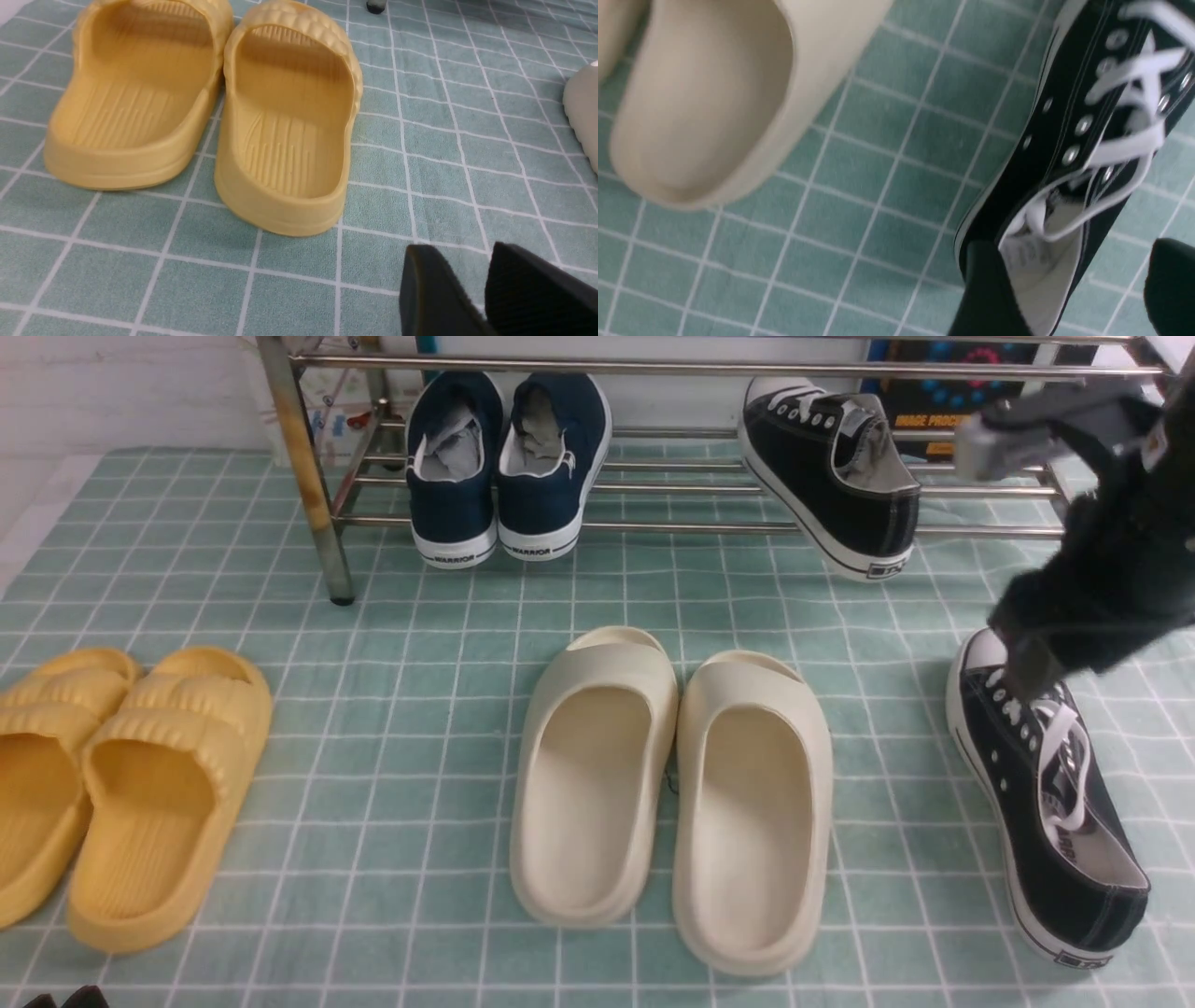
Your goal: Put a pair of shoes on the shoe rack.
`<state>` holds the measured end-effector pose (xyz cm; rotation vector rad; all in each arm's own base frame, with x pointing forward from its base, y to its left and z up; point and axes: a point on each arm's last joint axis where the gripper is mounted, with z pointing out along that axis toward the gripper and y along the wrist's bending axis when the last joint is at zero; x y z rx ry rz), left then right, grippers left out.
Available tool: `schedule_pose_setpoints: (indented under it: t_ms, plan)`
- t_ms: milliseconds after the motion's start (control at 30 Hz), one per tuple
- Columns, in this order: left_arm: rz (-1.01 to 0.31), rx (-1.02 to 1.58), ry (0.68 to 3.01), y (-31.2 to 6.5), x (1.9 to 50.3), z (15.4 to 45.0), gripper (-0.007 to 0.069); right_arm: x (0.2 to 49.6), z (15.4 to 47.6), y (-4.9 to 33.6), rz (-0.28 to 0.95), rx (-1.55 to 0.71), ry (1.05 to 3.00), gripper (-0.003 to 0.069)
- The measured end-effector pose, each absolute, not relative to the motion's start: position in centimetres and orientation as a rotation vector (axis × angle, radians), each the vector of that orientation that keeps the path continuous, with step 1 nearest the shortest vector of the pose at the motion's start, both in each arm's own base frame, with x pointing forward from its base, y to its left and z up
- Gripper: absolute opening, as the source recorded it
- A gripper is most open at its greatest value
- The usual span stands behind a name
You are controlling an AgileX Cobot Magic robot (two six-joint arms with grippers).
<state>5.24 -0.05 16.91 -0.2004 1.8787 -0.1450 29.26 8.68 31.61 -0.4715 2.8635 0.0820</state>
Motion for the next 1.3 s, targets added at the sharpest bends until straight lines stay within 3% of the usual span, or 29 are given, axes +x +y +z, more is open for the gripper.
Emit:
schedule_pose_setpoints:
  t_ms: [233,600,733,767,800,833,867,1067,1133,1300]
  plan:
    - [-0.145,-0.2,1.879,0.0,5.2,16.9,0.0213,26.3,25.0,7.8,0.083,-0.414,2.94,0.0459]
    - [-0.145,-0.2,1.879,0.0,5.2,16.9,0.0221,26.7,20.4,8.1,0.104,-0.381,2.95,0.0433]
    - [-0.145,-0.2,1.879,0.0,5.2,16.9,0.0227,26.8,19.3,8.1,0.084,-0.393,2.99,0.0242]
    - [-0.145,-0.2,1.879,0.0,5.2,16.9,0.0228,26.9,19.3,8.0,0.072,-0.399,2.99,0.0174]
    - [-0.145,-0.2,1.879,0.0,5.2,16.9,0.0228,26.9,19.3,8.0,0.07,-0.4,2.989,0.016]
    - [-0.145,-0.2,1.879,0.0,5.2,16.9,0.0229,26.8,19.4,7.9,0.049,-0.405,2.986,0.0051]
    - [-0.145,-0.2,1.879,0.0,5.2,16.9,0.023,26.7,19.6,7.8,0.046,-0.385,2.988,0.0029]
    - [-0.145,-0.2,1.879,0.0,5.2,16.9,0.0235,25.3,23.7,7.3,0.036,-0.38,2.96,0.0023]
    - [-0.145,-0.2,1.879,0.0,5.2,16.9,0.0235,25.7,26.5,7.1,0.011,-0.384,2.87,0.0023]
    - [-0.145,-0.2,1.879,0.0,5.2,16.9,0.0237,27.8,29.2,7.3,-0.043,-0.39,2.765,0.0023]
